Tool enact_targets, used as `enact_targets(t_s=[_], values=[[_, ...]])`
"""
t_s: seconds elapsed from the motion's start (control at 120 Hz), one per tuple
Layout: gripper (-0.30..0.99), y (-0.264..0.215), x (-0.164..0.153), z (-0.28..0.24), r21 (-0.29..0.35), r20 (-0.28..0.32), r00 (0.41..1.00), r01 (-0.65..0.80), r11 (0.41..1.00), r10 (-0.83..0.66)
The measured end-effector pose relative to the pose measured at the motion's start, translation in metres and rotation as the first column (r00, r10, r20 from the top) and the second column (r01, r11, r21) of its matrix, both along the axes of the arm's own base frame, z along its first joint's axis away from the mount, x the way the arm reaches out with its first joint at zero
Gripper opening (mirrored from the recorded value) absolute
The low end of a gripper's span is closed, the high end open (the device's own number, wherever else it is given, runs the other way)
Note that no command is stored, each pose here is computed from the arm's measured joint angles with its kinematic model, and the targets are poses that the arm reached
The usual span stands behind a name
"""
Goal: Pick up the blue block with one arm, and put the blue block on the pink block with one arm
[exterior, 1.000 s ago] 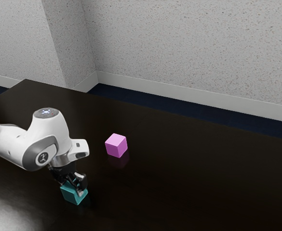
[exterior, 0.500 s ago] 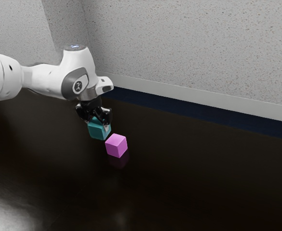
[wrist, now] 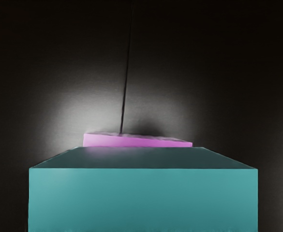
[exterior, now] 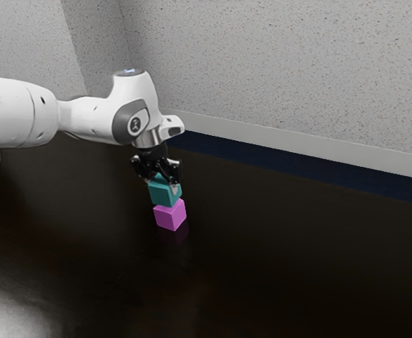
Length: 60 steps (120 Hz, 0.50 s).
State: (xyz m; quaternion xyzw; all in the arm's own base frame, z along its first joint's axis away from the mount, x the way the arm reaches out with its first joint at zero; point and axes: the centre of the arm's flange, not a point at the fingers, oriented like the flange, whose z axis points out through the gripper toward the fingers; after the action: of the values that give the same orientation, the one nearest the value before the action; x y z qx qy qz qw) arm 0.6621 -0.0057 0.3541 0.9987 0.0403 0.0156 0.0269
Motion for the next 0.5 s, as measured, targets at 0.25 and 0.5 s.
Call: enact_targets(t_s=[0.25,0.5], values=[[0.62,-0.002,-0.008,0.042,-0.007,0.029,0.999,0.036,0.999,-0.036],[0.67,0.054,-0.105,0.242,-0.022,0.086,0.995,-0.040,0.999,0.042]])
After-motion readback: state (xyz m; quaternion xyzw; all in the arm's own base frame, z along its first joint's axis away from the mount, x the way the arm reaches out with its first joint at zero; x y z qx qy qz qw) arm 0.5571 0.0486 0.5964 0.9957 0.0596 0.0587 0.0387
